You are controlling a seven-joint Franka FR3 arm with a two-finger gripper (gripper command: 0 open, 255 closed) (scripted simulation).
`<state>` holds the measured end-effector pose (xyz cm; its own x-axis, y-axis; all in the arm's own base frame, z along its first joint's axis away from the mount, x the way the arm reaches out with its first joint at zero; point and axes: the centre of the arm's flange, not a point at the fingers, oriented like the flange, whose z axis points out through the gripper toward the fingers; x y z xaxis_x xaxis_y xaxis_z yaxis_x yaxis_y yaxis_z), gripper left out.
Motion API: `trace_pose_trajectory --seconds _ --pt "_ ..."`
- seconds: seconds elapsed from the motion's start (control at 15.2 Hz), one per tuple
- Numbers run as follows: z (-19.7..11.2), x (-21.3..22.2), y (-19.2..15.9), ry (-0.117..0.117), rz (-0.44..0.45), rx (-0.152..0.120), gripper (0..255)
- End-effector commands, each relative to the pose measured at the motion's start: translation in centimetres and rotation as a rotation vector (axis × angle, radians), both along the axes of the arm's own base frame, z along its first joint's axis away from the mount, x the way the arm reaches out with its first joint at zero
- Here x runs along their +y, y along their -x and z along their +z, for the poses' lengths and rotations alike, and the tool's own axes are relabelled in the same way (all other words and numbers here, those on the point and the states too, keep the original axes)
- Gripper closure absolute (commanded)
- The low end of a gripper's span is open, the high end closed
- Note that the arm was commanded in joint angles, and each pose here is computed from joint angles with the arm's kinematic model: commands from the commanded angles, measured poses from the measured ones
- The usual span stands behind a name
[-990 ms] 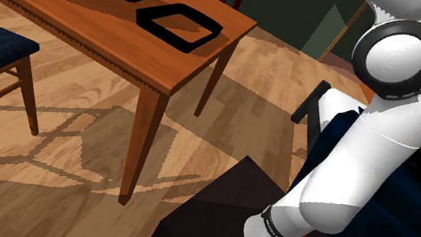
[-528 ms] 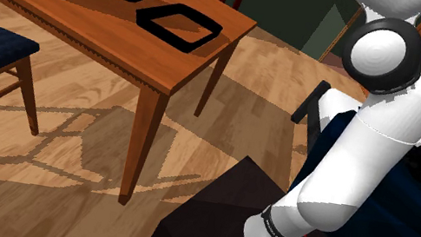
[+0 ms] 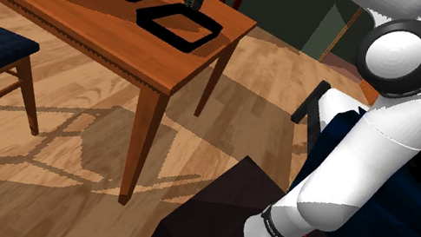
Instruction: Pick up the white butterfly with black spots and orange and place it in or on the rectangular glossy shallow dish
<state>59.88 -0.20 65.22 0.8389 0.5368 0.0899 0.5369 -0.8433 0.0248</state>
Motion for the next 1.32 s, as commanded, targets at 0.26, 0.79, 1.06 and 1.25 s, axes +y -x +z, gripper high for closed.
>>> trace_pose_trajectory --seconds 0.26,0.79,1.06,1.25 --pt "-1.9 0.1 0.0 0.000 0.000 -0.001 255" --pt "-1.9 0.1 0.0 0.000 0.000 0.000 0" --pt "-0.5 0.0 0.1 0.000 0.000 -0.001 0" --pt "3.1 -0.1 0.5 0.000 0.000 -0.001 0"
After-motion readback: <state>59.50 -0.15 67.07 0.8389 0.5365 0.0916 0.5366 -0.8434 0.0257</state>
